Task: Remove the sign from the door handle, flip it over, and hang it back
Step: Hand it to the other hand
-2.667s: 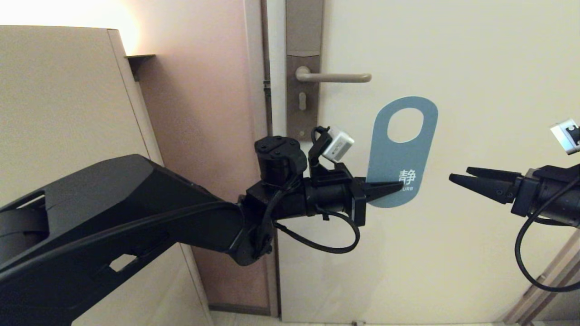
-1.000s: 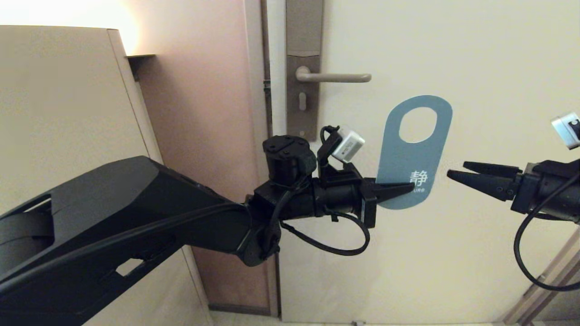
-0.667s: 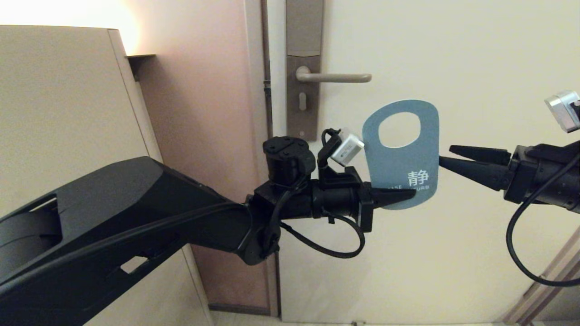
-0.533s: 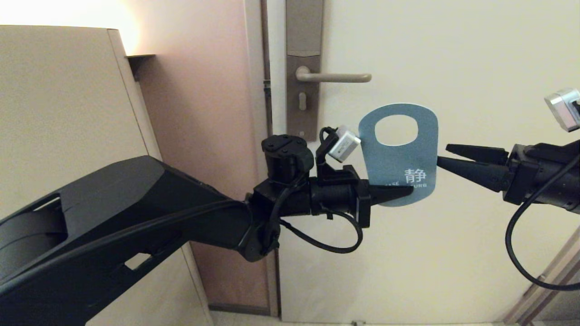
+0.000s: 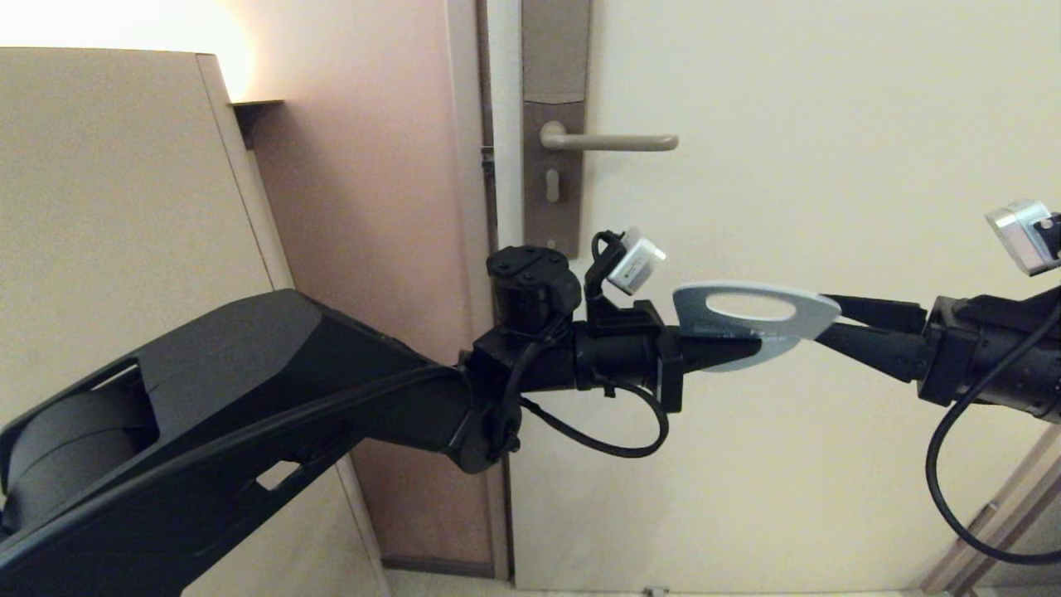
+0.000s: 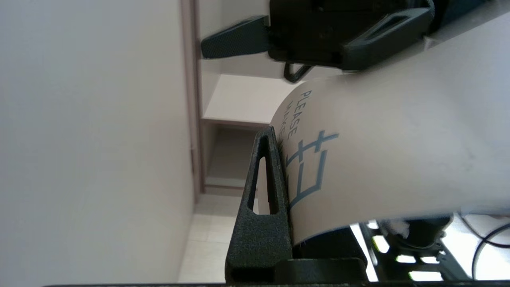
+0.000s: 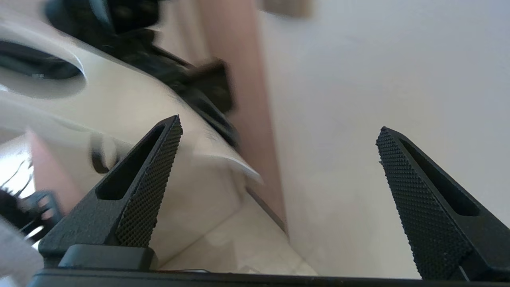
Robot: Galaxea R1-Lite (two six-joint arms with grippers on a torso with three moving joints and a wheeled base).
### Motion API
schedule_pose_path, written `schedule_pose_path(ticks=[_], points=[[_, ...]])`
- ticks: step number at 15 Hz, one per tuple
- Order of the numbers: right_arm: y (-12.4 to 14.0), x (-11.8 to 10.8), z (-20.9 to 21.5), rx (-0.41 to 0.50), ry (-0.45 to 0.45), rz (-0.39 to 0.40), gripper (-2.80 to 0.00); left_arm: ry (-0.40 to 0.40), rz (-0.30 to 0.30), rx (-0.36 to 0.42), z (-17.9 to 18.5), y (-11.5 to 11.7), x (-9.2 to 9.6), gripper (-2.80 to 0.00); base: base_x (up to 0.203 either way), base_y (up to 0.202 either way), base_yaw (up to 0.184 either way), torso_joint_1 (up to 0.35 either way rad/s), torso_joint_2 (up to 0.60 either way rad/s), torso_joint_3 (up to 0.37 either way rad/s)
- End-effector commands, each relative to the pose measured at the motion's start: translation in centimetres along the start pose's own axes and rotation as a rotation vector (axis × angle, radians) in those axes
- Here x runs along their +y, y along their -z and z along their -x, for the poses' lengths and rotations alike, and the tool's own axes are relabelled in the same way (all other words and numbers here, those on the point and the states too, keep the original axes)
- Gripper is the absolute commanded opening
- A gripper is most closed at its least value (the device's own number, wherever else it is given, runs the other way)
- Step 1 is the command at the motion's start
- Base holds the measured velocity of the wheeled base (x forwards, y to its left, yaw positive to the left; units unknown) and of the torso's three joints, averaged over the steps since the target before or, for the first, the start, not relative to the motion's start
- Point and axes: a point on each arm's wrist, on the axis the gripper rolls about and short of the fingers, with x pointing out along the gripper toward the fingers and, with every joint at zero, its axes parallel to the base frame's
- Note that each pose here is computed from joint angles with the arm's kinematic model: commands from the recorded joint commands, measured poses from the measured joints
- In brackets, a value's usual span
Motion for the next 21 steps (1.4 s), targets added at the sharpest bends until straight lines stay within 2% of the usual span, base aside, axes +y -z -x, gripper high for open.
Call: schedule_pose_path(ticks=[1,8,12,14,16,19,21], points=[[0.6,-1.2,0.5,0.009,0.047,-0.030,0.00,0.004,-0.001,-0.001,0.0,0.1,0.0,-2.80,0.000,0.000,0.000,0.000,0.00,0.000],[1.1,-5.3,3.6,-0.013,0.247,-0.098,0.00,-0.006,0.005,0.009,0.7,0.8,0.0,-2.80,0.000,0.000,0.000,0.000,0.00,0.000],[1.1,-5.4,4.0,-0.019,0.262,-0.098,0.00,0.007,0.009,0.017,1.2,1.0,0.1,-2.80,0.000,0.000,0.000,0.000,0.00,0.000],[0.7,-5.1,4.1,-0.029,0.234,-0.080,0.00,0.065,0.003,0.028,1.6,0.7,0.2,-2.80,0.000,0.000,0.000,0.000,0.00,0.000],[0.2,-4.2,4.3,-0.038,0.146,-0.053,0.00,0.071,0.000,0.027,1.5,0.6,0.2,-2.80,0.000,0.000,0.000,0.000,0.00,0.000],[-0.5,-3.0,3.5,-0.044,0.084,-0.018,0.00,0.073,-0.007,0.021,1.4,0.3,0.3,-2.80,0.000,0.000,0.000,0.000,0.00,0.000],[-1.1,-1.5,2.6,-0.047,0.010,0.015,0.00,0.073,-0.006,0.021,1.3,0.3,0.4,-2.80,0.000,0.000,0.000,0.000,0.00,0.000]])
